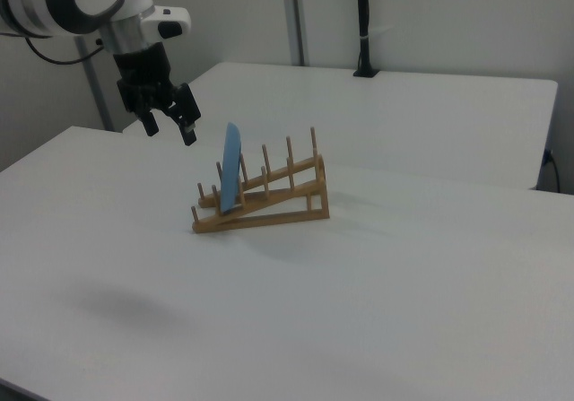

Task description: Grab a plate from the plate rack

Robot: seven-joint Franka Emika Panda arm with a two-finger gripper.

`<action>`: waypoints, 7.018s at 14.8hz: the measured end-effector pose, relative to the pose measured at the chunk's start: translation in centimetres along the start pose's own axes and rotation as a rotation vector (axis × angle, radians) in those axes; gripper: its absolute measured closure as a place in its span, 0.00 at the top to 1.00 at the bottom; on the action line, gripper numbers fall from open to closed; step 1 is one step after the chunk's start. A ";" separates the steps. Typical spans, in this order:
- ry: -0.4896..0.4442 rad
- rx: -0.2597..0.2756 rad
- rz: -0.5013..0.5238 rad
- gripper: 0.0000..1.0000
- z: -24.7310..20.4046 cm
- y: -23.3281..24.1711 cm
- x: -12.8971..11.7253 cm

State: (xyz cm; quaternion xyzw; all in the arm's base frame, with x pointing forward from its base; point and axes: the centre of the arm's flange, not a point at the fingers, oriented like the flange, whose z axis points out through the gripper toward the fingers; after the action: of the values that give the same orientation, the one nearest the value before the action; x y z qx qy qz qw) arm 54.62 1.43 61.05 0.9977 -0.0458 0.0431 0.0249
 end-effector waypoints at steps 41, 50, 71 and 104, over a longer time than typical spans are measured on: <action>0.323 -0.081 -0.155 0.14 14.2 -7.2 10.2; 0.384 -0.107 -0.153 0.08 10.3 -4.7 10.3; -0.156 0.368 -0.424 0.08 16.8 22.0 -0.3; -0.068 0.091 0.218 1.00 1.0 9.5 0.9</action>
State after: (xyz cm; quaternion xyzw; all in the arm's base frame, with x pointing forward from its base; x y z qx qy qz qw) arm 54.76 -8.12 60.59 0.9878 -0.1527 0.0137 -0.0269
